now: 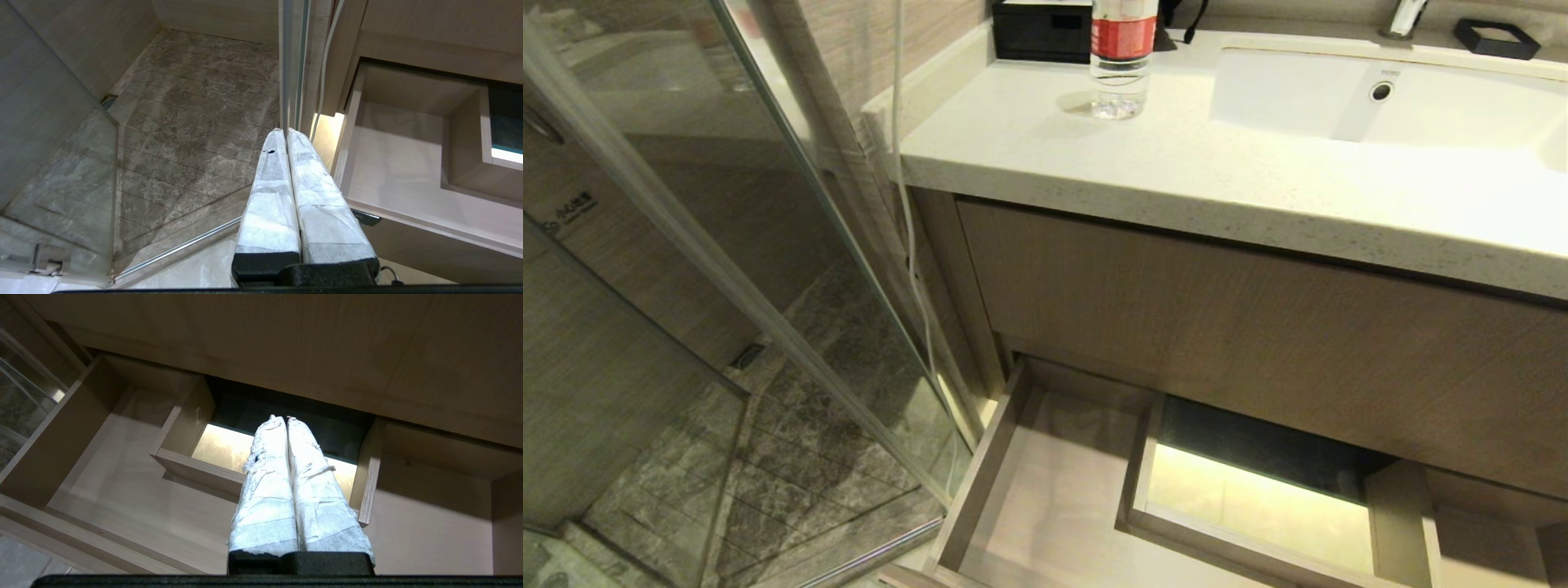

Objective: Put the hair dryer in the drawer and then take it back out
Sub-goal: Pick up the hairdryer

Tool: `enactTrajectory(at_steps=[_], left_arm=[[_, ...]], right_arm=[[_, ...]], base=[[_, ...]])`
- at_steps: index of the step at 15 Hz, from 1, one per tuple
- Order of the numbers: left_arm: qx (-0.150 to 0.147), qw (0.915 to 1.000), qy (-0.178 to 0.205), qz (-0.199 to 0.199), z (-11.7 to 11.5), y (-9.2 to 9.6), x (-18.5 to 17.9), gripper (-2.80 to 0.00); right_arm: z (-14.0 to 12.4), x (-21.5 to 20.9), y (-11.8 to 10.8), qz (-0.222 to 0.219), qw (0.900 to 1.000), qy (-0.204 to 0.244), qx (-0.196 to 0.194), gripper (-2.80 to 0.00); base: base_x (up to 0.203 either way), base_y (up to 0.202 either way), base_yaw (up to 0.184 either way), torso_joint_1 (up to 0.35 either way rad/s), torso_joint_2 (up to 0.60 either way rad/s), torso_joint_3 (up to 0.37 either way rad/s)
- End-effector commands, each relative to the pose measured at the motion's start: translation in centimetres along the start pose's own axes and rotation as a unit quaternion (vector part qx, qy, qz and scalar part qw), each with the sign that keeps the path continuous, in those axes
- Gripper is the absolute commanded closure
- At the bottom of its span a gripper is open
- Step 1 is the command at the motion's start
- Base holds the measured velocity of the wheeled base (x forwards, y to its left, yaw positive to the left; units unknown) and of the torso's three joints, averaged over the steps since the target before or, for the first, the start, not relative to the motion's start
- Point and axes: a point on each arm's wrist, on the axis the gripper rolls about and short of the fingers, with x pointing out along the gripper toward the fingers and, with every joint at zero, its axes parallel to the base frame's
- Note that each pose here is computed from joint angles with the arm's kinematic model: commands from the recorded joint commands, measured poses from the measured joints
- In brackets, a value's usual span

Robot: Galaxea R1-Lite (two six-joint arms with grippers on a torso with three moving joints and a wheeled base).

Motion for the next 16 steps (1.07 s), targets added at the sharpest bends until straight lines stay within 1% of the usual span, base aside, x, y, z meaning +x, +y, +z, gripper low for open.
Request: enactTrajectory(at_steps=[1, 6, 7, 13, 16], left_arm=[[0.0, 1.0, 0.0, 0.0, 0.0, 0.0, 0.0, 0.0], [0.0, 1.0, 0.0, 0.0, 0.01, 0.0, 0.0, 0.0], [0.0, 1.0, 0.0, 0.0, 0.0, 0.0, 0.0, 0.0], [0.0, 1.0, 0.0, 0.0, 0.0, 0.0, 0.0, 0.0], [0.0, 1.0, 0.0, 0.0, 0.0, 0.0, 0.0, 0.0]], right_arm=[[0.0, 0.01, 0.0, 0.0, 1.0, 0.001, 0.0, 0.0], [0.01, 0.01, 0.0, 0.001, 1.0, 0.0, 0.0, 0.0], [0.02, 0.01, 0.0, 0.001, 1.0, 0.0, 0.0, 0.0], [0.01, 0.01, 0.0, 0.001, 1.0, 0.0, 0.001, 0.0], [0.0, 0.01, 0.0, 0.0, 1.0, 0.001, 0.001, 0.0]], base=[[0.0, 0.0, 0.0, 0.0, 0.0, 0.0], [-0.002, 0.007, 0.001, 0.0, 0.0, 0.0], [-0.007, -0.006, 0.088, 0.0, 0.01, 0.0], [0.004, -0.007, 0.156, 0.002, 0.0, 0.001], [0.002, -0.001, 0.102, 0.002, 0.0, 0.002]])
